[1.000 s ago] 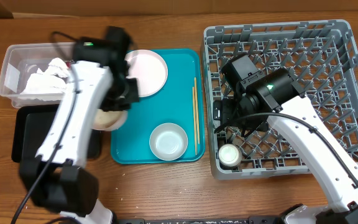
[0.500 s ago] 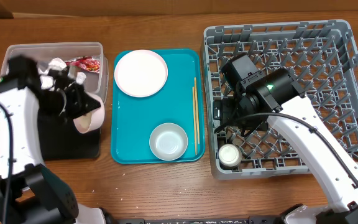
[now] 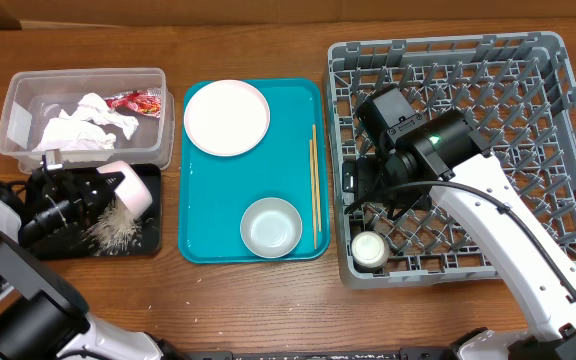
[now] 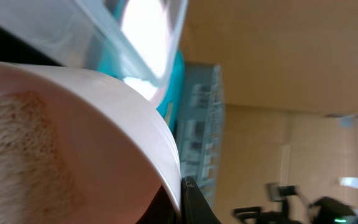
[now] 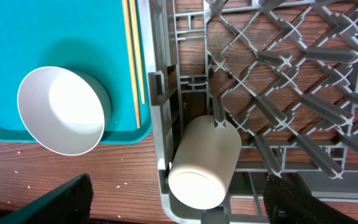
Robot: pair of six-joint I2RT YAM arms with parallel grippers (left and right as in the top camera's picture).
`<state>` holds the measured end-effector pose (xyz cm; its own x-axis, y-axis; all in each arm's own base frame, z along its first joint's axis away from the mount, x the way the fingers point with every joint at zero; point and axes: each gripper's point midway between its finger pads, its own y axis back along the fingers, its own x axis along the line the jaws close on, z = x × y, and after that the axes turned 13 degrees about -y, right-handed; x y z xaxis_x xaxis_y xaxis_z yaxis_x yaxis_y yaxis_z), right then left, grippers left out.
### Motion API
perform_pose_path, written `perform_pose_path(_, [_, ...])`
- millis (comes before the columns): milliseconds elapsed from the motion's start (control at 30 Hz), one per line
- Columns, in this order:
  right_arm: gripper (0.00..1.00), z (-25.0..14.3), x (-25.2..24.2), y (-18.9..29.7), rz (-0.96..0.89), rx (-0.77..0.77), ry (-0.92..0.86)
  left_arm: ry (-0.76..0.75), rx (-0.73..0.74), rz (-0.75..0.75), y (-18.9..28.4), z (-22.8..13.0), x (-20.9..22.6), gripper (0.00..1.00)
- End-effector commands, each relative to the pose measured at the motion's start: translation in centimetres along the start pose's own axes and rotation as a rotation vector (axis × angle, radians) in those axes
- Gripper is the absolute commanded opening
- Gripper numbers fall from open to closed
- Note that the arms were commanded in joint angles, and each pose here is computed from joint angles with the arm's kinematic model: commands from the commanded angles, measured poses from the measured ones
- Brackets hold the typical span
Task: Sort waste into correct bins and load items into the dishwasher
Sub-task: 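Tip the pink bowl over the black tray to dump the rice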
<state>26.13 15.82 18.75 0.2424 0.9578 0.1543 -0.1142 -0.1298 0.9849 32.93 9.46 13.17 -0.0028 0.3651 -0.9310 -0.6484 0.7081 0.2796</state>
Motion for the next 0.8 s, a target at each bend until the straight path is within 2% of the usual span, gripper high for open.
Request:
perform_pose_path(0, [0.89,0.4,0.5,0.6,0.016,-0.024,0.008,0.026,-0.117,-0.250,0.8,1.8,-2.6,0.04])
perform_pose_path(500, [0.89,0.4,0.5,0.6,0.016,-0.023,0.008,0.355,-0.138,-0.286,2.6,2.6,-2.2,0.04])
perform_pose_path(767, [0.89,0.4,0.5,0.6,0.016,-0.023,0.008,0.376,-0.157,-0.286,3.2,2.7,-2.0,0.04])
